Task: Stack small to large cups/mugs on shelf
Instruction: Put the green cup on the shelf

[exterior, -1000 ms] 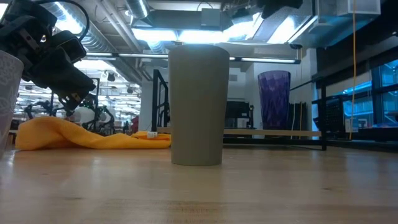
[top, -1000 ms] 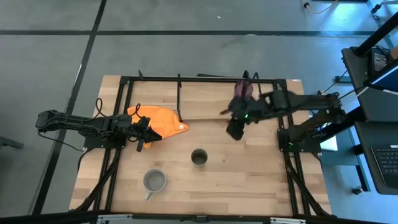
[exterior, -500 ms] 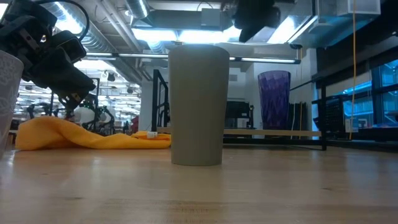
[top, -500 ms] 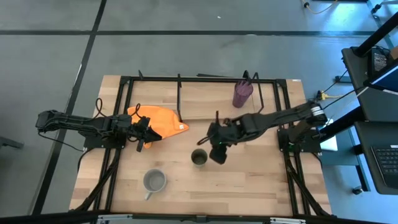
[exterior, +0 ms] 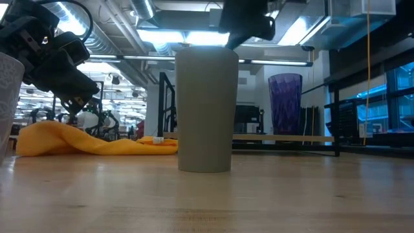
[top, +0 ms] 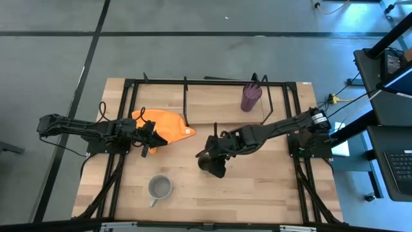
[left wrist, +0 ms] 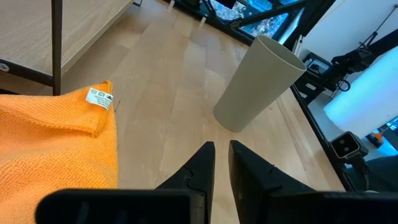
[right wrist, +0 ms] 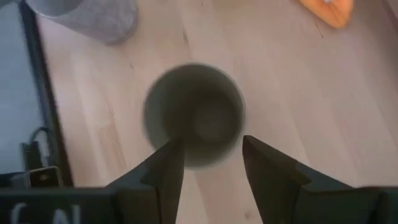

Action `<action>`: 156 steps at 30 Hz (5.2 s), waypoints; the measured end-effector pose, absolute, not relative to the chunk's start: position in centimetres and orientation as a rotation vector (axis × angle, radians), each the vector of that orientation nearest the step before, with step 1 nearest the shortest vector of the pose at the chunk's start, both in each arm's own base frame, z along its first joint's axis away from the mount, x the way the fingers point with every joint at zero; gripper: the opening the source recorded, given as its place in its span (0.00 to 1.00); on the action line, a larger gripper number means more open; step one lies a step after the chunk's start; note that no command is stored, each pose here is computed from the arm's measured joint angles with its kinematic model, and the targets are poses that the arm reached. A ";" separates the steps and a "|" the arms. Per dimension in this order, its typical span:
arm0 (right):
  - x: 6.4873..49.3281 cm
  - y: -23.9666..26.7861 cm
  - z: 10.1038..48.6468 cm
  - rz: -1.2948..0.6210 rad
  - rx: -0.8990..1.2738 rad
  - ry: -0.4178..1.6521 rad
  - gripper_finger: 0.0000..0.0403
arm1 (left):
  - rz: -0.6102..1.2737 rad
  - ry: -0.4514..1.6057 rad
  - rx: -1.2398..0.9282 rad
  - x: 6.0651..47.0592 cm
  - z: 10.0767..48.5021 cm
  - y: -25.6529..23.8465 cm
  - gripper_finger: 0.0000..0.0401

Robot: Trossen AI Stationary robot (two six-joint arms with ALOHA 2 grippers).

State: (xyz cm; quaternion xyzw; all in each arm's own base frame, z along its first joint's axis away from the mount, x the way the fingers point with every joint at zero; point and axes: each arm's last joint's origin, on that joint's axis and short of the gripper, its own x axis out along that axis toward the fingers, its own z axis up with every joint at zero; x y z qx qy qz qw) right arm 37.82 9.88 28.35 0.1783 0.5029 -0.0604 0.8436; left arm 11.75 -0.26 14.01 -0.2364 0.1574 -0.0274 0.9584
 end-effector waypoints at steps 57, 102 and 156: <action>39.4 7.5 23.2 -0.199 0.281 1.185 0.38 | -0.055 0.319 -0.479 11.8 14.0 -0.3 0.10; 37.8 -6.8 34.8 -0.523 0.210 1.158 0.02 | -0.055 0.319 -0.479 11.8 14.0 -0.3 0.10; 34.6 -19.3 31.9 -0.471 0.310 1.195 0.03 | 0.129 0.168 -0.406 12.0 15.0 0.4 0.10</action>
